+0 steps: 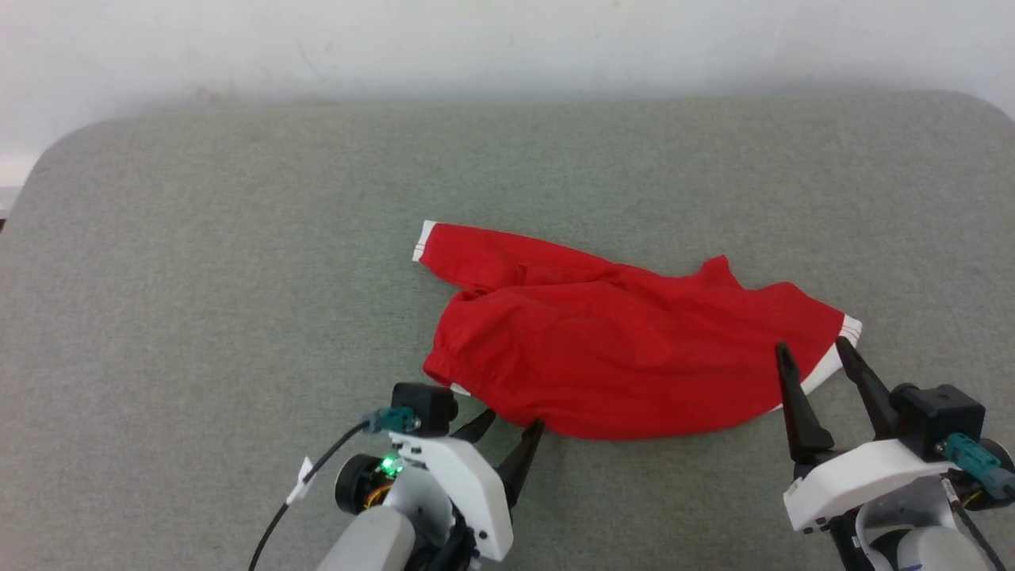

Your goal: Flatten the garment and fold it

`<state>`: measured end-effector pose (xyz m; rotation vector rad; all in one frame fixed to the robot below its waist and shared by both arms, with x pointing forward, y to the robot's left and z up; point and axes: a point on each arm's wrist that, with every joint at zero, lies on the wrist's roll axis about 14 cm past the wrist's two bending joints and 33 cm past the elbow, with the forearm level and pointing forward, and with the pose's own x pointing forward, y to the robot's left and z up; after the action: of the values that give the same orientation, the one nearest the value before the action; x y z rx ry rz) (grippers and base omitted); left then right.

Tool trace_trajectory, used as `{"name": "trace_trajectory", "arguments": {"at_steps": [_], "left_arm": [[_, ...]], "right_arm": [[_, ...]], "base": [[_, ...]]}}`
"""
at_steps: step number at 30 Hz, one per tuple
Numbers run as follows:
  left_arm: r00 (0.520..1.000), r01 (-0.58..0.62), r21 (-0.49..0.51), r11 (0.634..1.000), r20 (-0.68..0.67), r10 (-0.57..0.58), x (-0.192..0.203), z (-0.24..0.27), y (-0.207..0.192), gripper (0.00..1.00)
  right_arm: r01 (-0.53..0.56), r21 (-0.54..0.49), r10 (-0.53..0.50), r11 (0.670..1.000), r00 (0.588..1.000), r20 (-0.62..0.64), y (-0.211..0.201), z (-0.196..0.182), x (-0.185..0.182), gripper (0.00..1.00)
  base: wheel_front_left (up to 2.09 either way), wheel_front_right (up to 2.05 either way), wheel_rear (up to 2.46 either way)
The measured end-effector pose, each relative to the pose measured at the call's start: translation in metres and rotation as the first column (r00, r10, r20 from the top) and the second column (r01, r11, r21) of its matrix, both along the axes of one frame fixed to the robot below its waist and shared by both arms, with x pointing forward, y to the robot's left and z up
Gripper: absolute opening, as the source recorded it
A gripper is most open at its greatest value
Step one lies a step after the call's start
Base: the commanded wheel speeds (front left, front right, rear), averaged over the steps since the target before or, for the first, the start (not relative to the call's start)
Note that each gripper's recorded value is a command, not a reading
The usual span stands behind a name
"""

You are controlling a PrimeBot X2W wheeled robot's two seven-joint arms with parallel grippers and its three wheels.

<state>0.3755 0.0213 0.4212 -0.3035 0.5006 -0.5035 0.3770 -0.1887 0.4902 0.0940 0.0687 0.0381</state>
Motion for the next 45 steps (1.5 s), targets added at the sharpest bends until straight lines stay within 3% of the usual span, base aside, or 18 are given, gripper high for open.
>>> {"name": "trace_trajectory", "arguments": {"at_steps": [4,5,6,7,8,14,21,25,33,42,43,44,45], "left_arm": [[0.999,0.027,-0.019,0.999,-0.021,-0.028,0.007,0.002,-0.01,1.0],[0.999,0.034,-0.034,0.999,-0.027,-0.035,0.008,0.003,-0.013,0.93],[0.999,0.043,-0.041,0.998,-0.028,-0.044,0.008,0.004,-0.017,0.73],[0.998,0.056,-0.043,0.998,-0.026,-0.057,0.008,0.005,-0.021,0.4],[0.997,0.067,-0.049,0.997,-0.021,-0.068,0.008,0.007,-0.025,0.0],[0.992,0.083,-0.123,0.989,0.105,-0.07,0.018,0.046,-0.03,0.0],[0.951,0.164,-0.222,0.961,0.294,-0.095,0.003,0.133,-0.022,0.0],[0.943,0.128,-0.194,0.973,0.328,-0.059,0.004,0.159,0.003,0.0],[0.982,-0.126,-0.035,0.991,0.14,0.129,0.074,0.097,0.072,0.0],[0.935,-0.355,0.146,0.923,0.059,0.35,0.147,0.026,0.127,0.0],[0.93,-0.368,0.148,0.918,0.054,0.364,0.149,0.019,0.128,0.27],[0.927,-0.374,0.153,0.915,0.049,0.371,0.151,0.011,0.127,0.97],[0.928,-0.372,0.16,0.914,0.045,0.37,0.151,0.004,0.125,1.0]], "right_arm": [[0.006,0.015,-0.006,1.0,1.0,-0.005,-0.001,-0.001,-0.001,1.0],[0.008,0.016,-0.008,1.0,1.0,-0.006,-0.002,-0.002,-0.002,1.0],[0.011,0.017,-0.011,1.0,1.0,-0.006,-0.003,-0.002,-0.002,1.0],[0.014,0.021,-0.014,1.0,1.0,-0.005,-0.004,-0.001,-0.002,1.0],[0.016,0.022,-0.016,1.0,1.0,-0.004,-0.004,-0.001,-0.002,1.0],[0.024,0.021,-0.024,0.999,1.0,0.005,-0.007,0.002,-0.003,1.0],[0.022,0.023,-0.022,1.0,1.0,0.009,-0.007,0.002,0.001,1.0],[0.005,0.028,-0.005,1.0,1.0,0.009,-0.001,0.002,0.006,1.0],[-0.051,0.049,0.051,0.997,0.999,0.013,0.019,-0.001,0.026,1.0],[-0.05,0.06,0.051,0.997,0.998,-0.02,0.019,-0.018,0.038,1.0],[-0.044,0.058,0.045,0.997,0.999,-0.024,0.017,-0.02,0.038,1.0],[-0.036,0.057,0.038,0.998,0.999,-0.03,0.015,-0.022,0.038,1.0],[-0.028,0.057,0.03,0.998,0.999,-0.036,0.012,-0.024,0.038,1.0]], "base": [[0.0,0.0,0.0],[0.0,0.0,0.0],[0.0,0.0,0.0],[0.0,0.0,0.0],[0.0,0.0,0.0],[0.0,0.0,0.0],[0.0,0.0,0.0],[0.0,0.0,0.0],[0.0,0.0,0.0],[0.0,0.0,0.0],[0.0,0.0,0.0],[0.0,0.0,0.0],[0.0,0.0,0.0]]}}
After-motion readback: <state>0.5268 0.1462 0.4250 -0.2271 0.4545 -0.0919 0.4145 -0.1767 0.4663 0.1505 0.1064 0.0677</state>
